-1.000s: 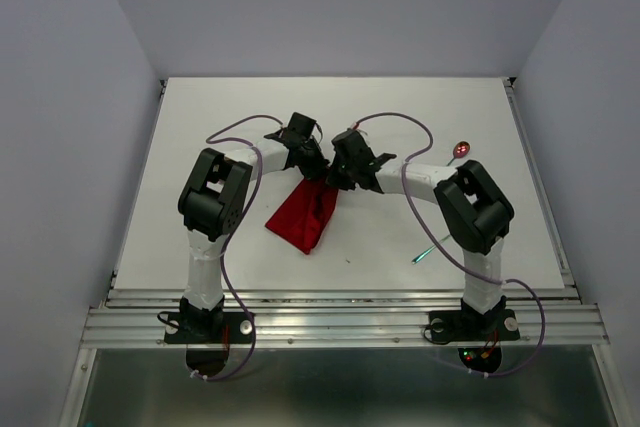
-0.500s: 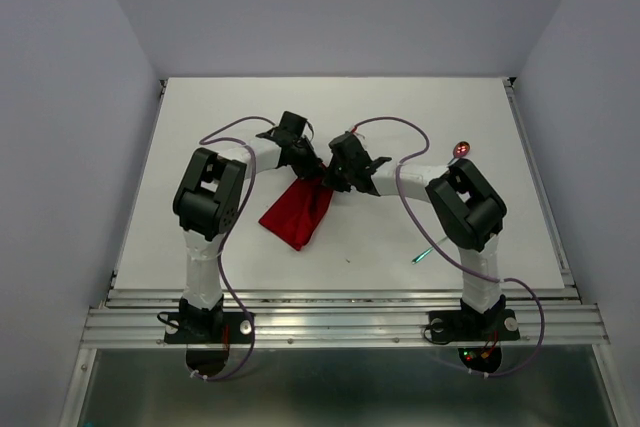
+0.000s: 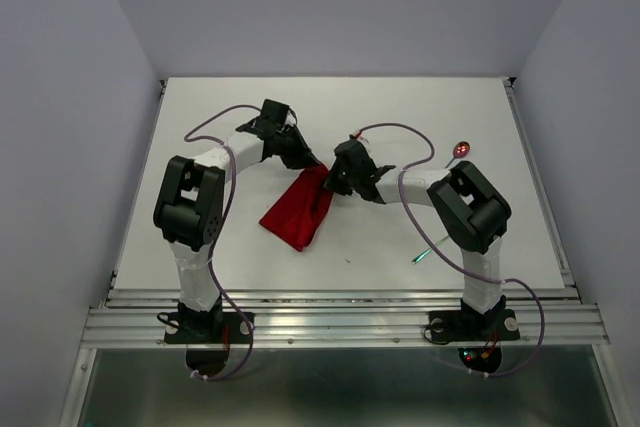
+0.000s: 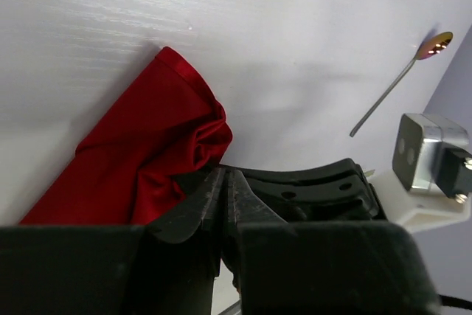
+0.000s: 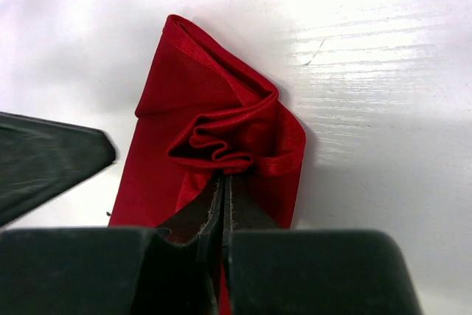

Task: Fold the napkin into a case and place the utensils inside
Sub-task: Fold the 2/3-rectangle-folded napkin at the center of the board.

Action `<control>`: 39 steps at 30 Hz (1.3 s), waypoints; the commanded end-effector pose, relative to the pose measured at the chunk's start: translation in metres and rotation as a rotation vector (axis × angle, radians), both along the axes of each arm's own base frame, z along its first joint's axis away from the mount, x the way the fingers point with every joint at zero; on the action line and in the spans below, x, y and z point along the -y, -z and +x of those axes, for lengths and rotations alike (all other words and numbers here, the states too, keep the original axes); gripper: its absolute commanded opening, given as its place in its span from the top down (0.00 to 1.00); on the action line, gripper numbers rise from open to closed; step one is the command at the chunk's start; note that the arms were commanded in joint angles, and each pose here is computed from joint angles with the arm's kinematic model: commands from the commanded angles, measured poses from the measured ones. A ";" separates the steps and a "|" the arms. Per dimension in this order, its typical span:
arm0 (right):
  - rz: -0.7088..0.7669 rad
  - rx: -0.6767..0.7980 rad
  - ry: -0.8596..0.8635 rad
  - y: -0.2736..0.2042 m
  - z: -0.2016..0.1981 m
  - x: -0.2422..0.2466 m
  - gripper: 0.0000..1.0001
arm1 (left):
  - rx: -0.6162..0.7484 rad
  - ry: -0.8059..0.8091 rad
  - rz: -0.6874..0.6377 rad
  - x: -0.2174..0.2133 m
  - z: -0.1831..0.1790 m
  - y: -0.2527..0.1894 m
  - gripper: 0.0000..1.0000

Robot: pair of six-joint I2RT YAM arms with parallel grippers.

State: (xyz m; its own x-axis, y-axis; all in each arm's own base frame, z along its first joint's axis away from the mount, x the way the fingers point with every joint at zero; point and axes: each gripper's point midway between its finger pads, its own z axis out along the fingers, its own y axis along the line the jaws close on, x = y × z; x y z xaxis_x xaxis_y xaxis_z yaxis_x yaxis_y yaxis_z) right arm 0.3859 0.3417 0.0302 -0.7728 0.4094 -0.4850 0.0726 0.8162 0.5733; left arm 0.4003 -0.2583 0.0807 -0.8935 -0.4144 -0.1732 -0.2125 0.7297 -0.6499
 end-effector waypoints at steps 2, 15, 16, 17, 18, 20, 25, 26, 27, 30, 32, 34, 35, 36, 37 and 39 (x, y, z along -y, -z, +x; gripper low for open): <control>-0.146 -0.110 -0.011 0.043 -0.032 0.030 0.99 | 0.067 0.040 -0.012 -0.009 -0.003 -0.030 0.81; -0.165 -0.022 -0.090 0.013 -0.029 0.034 0.99 | 0.050 -0.002 0.330 -0.101 -0.039 0.012 1.00; -0.161 -0.015 -0.092 0.010 -0.029 0.034 0.99 | 0.046 0.002 0.335 -0.103 -0.044 0.015 1.00; -0.163 -0.011 -0.099 0.009 -0.029 0.034 0.99 | 0.040 0.012 0.331 -0.103 -0.049 0.017 1.00; -0.157 -0.009 -0.105 0.006 -0.029 0.032 0.99 | 0.030 0.027 0.336 -0.105 -0.060 0.022 1.00; -0.158 -0.010 -0.112 0.005 -0.029 0.031 0.99 | 0.025 0.046 0.319 -0.104 -0.070 0.025 1.00; -0.151 -0.008 -0.124 0.004 -0.029 0.028 0.99 | 0.025 0.112 0.259 -0.097 -0.102 0.033 1.00; -0.154 -0.011 -0.128 0.005 -0.029 0.028 0.99 | 0.025 0.122 0.258 -0.096 -0.105 0.034 1.00; -0.154 -0.011 -0.131 0.005 -0.029 0.028 0.99 | 0.026 0.127 0.257 -0.095 -0.108 0.035 1.00; -0.155 -0.007 -0.132 0.004 -0.028 0.028 0.99 | 0.039 0.136 0.245 -0.094 -0.116 0.036 1.00; -0.155 -0.010 -0.136 0.004 -0.029 0.027 0.99 | 0.056 0.114 0.259 -0.098 -0.116 0.034 1.00; -0.156 -0.009 -0.141 0.004 -0.029 0.027 0.99 | 0.088 0.100 0.257 -0.099 -0.113 0.025 1.00; -0.156 -0.006 -0.146 0.002 -0.029 0.026 0.99 | 0.091 0.104 0.255 -0.098 -0.114 0.024 1.00; -0.155 -0.005 -0.152 0.002 -0.029 0.025 0.99 | 0.085 0.106 0.255 -0.098 -0.115 0.024 1.00; -0.157 -0.003 -0.155 0.002 -0.028 0.025 0.99 | 0.072 0.108 0.258 -0.098 -0.118 0.027 1.00; -0.160 0.005 -0.162 -0.001 -0.026 0.024 0.99 | 0.036 0.120 0.269 -0.098 -0.125 0.036 1.00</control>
